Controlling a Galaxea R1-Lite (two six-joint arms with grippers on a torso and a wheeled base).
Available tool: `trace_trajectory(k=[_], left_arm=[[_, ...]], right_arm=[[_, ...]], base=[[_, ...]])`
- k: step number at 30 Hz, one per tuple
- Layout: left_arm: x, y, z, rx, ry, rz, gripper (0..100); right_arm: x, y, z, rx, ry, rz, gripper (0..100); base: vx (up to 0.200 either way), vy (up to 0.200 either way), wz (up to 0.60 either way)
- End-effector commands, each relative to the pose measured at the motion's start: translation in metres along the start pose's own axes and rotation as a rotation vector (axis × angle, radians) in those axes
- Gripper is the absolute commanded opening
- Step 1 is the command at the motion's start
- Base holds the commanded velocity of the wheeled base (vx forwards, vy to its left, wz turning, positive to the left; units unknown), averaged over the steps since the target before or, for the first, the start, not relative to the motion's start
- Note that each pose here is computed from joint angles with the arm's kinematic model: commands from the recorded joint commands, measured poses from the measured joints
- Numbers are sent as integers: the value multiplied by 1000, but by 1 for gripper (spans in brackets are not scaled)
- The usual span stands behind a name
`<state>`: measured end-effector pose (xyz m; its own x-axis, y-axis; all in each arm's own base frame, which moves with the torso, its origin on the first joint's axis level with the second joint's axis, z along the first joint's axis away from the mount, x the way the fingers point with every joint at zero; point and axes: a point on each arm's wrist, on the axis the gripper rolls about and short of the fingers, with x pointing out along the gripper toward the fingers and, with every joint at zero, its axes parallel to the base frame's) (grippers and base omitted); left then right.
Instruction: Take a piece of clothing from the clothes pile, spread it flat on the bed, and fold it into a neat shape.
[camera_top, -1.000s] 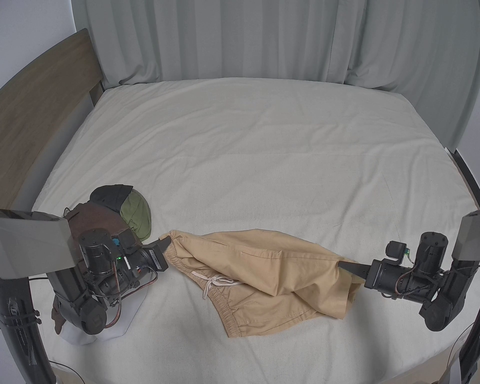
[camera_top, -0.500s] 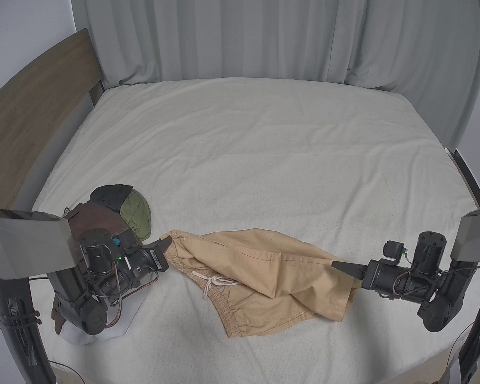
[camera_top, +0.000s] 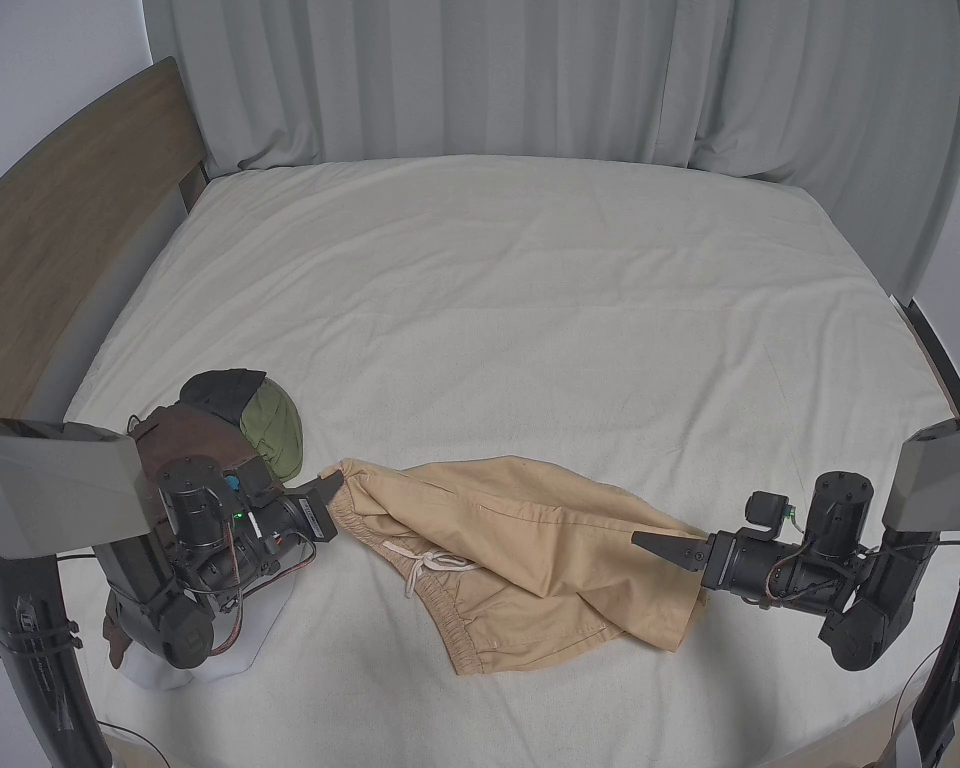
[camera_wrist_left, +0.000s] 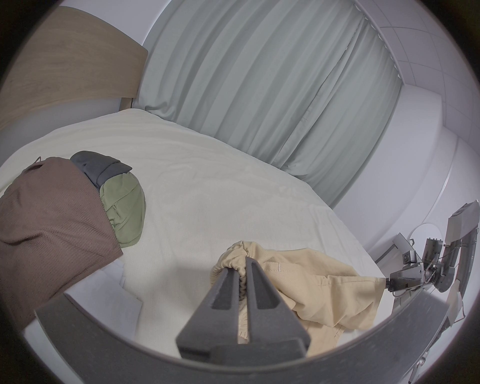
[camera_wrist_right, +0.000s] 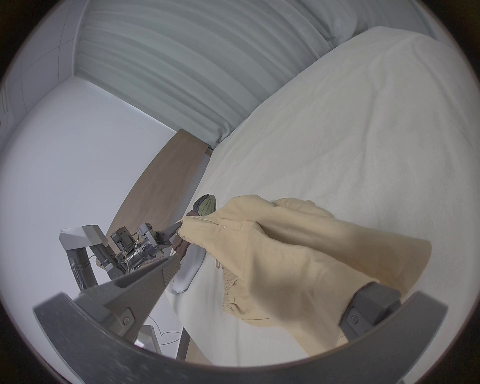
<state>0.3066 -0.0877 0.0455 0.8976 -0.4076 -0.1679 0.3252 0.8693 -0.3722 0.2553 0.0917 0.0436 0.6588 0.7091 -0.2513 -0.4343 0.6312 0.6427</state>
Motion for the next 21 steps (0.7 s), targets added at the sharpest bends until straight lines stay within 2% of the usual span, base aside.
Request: trace_trajectory(k=[1,10,11,21], left_arm=[[0,0,2,2,-8,-2,0],[0,0,1,2,-6,-2,0],[0,0,2,2,-8,-2,0],[0,0,2,2,-8,-2,0]], right_arm=[[2,1,-2,0,7,4,100],[6,2,1,-9,-30,-26,100],[6,2,1,-9,-29,-26,0],[7,3,2,-19,-35,-22,0]], base=[[0,0,0],[0,0,0],[0,0,0],[0,0,0]])
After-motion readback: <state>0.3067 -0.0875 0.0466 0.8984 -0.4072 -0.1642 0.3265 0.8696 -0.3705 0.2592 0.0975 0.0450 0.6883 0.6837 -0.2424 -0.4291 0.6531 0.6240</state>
